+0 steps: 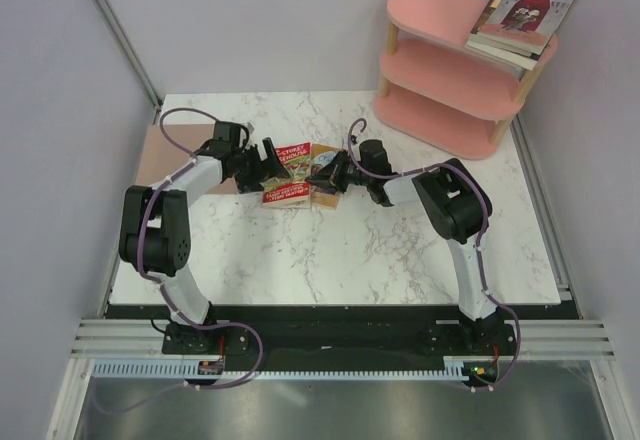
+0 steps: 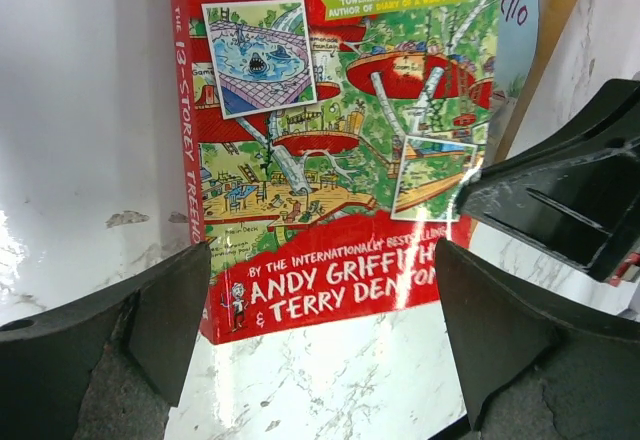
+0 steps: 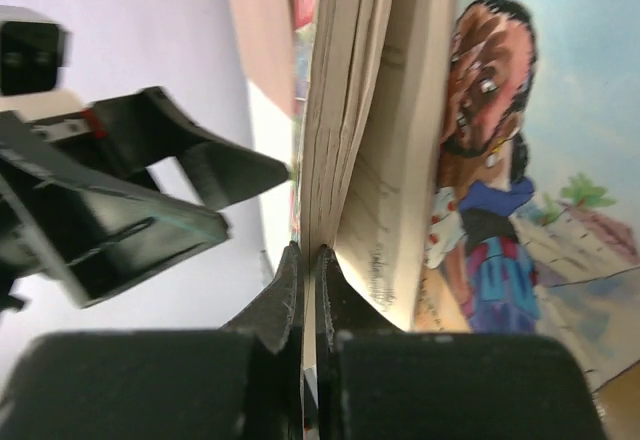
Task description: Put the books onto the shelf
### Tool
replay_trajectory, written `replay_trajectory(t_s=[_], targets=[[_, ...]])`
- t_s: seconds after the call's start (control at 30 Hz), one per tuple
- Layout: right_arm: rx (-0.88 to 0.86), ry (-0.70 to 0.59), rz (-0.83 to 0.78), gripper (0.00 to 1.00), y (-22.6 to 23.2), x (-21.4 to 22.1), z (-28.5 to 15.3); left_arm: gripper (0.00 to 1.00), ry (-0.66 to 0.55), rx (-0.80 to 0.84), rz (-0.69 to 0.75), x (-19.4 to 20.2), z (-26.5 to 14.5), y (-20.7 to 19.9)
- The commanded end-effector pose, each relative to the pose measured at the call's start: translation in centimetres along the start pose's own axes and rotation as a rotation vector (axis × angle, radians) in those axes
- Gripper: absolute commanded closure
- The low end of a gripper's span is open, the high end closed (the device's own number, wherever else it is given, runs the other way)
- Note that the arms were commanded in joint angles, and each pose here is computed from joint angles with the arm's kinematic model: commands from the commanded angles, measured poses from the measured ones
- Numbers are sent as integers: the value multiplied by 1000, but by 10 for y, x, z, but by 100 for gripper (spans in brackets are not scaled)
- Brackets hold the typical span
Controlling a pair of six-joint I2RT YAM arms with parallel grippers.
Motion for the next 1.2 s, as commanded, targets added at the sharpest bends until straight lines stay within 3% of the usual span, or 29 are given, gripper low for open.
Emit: replay_trajectory(t_s=[0.0,0.23,0.37,0.43,0.5,0.53,0.6,0.63,0.77,0.8,0.93,1.03,1.17], targets=[[-280,12,-7,100,55,-5,-20,2,-39,72,13,-1,-5,-8],[-320,-2,-14,100,62,-12,-31,2,-4,-30,-41,6,2,4],[-339,4,-12,100,66,-15,-35,2,17,87,-65,12,9,1],[-346,10,-11,100,68,-15,-35,7,-22,168,-86,13,13,-2],[-345,20,-9,100,68,-13,-37,20,-69,293,-67,9,11,-12],[-345,21,-8,100,67,-12,-38,47,-59,327,-92,13,12,-13],[-343,29,-4,100,64,-9,-40,68,-56,423,-71,10,11,-20],[-342,31,3,100,62,-8,-40,95,-48,442,-79,10,11,-22],[-327,40,24,100,50,0,-44,98,-78,500,-51,5,0,-31],[-325,39,27,97,47,1,-45,98,-83,509,-45,5,-3,-32],[-287,26,53,57,30,10,-54,98,-101,555,-30,1,-15,-41],[-282,5,64,33,23,15,-65,98,-106,599,-35,-1,-20,-46],[-303,-24,61,22,23,19,-78,98,-97,658,-53,-2,-23,-51]])
Point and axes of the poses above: each gripper's point midway between its finger pads, its own z axis out along the fingers, its own y axis along the line the jaws close on, x = y × z, the point moved 10 cm from there along -z, back along the fingers, and after that the axes turned 1 degree about z, right-handed, at the moved point
